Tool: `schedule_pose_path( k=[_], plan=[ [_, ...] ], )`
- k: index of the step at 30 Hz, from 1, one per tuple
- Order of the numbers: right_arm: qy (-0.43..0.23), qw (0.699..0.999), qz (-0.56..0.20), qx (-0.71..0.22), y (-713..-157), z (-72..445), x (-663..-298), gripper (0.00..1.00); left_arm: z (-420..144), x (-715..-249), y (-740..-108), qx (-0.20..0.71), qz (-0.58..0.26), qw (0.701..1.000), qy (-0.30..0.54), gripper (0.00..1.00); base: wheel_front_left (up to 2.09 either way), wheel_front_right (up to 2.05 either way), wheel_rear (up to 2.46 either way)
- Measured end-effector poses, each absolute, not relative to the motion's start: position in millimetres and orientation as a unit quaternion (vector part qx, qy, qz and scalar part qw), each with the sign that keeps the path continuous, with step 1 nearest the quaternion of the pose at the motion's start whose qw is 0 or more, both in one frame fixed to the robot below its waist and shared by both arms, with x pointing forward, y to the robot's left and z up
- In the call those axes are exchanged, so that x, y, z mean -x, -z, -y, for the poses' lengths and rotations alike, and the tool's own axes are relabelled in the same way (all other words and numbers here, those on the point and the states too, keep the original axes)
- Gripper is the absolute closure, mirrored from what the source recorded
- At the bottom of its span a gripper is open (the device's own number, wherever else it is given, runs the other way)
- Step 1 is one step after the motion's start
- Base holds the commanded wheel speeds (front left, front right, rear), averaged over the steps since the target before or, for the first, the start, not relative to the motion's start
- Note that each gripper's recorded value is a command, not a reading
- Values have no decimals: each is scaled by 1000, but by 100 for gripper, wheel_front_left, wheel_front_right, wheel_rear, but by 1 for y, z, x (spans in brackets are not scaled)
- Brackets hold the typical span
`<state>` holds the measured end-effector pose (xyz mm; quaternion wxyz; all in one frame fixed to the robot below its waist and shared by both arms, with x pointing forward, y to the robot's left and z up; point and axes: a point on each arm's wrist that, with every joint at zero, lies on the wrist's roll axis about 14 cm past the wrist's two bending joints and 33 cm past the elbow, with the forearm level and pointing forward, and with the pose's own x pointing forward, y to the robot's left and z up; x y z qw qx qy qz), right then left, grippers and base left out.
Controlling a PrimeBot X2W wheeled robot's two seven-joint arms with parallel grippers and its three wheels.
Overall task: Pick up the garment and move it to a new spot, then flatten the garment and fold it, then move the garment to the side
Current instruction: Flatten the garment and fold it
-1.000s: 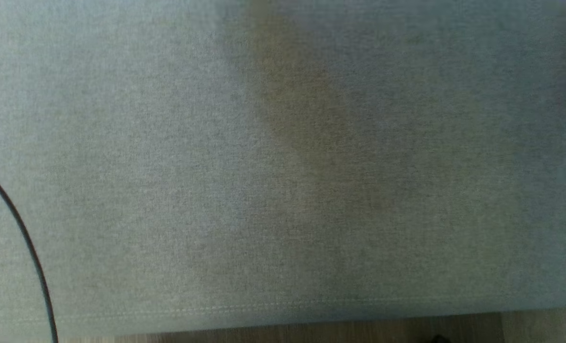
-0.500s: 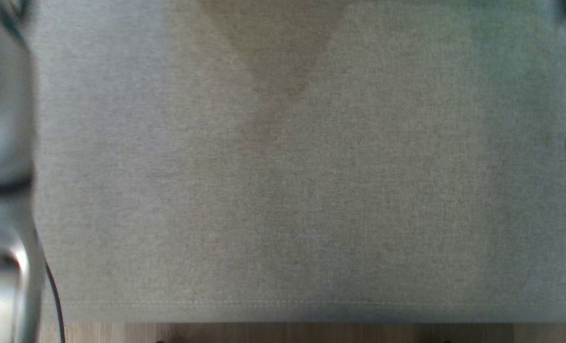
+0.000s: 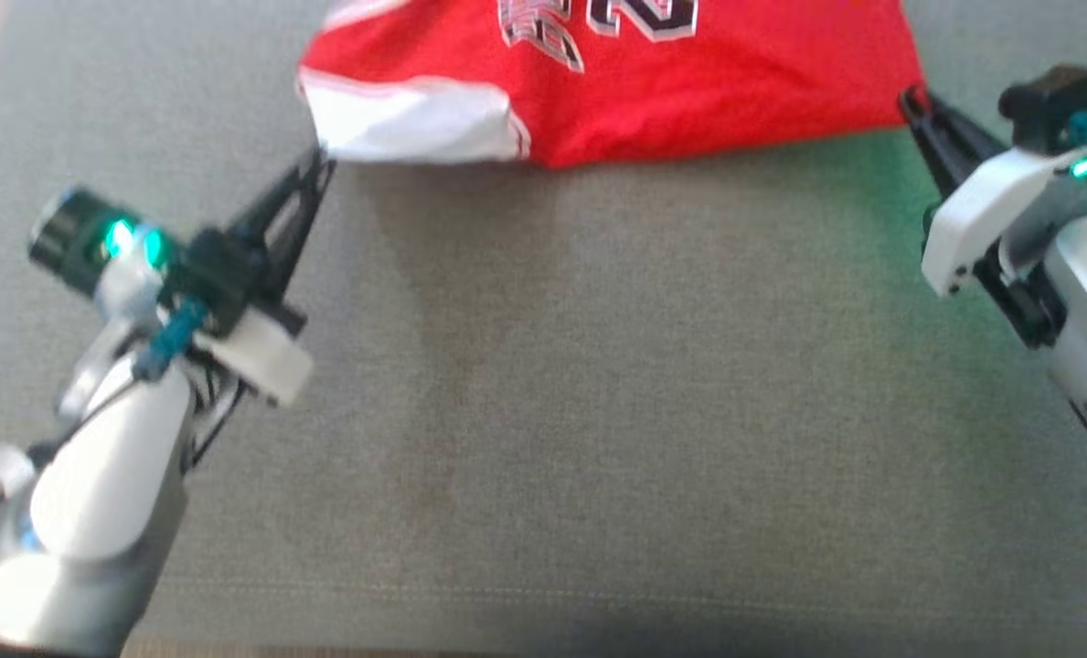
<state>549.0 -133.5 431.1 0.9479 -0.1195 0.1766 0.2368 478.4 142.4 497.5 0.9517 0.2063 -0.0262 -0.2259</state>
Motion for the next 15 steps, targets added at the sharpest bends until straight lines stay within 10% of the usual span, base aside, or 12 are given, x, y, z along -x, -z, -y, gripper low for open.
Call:
schedule_pose_path(
  k=[15],
  plan=[
    [-248,911,-298,144,-417,165,-474,100,-142,-419,-496,-242,17,933,267,100,0,0,0]
  ],
)
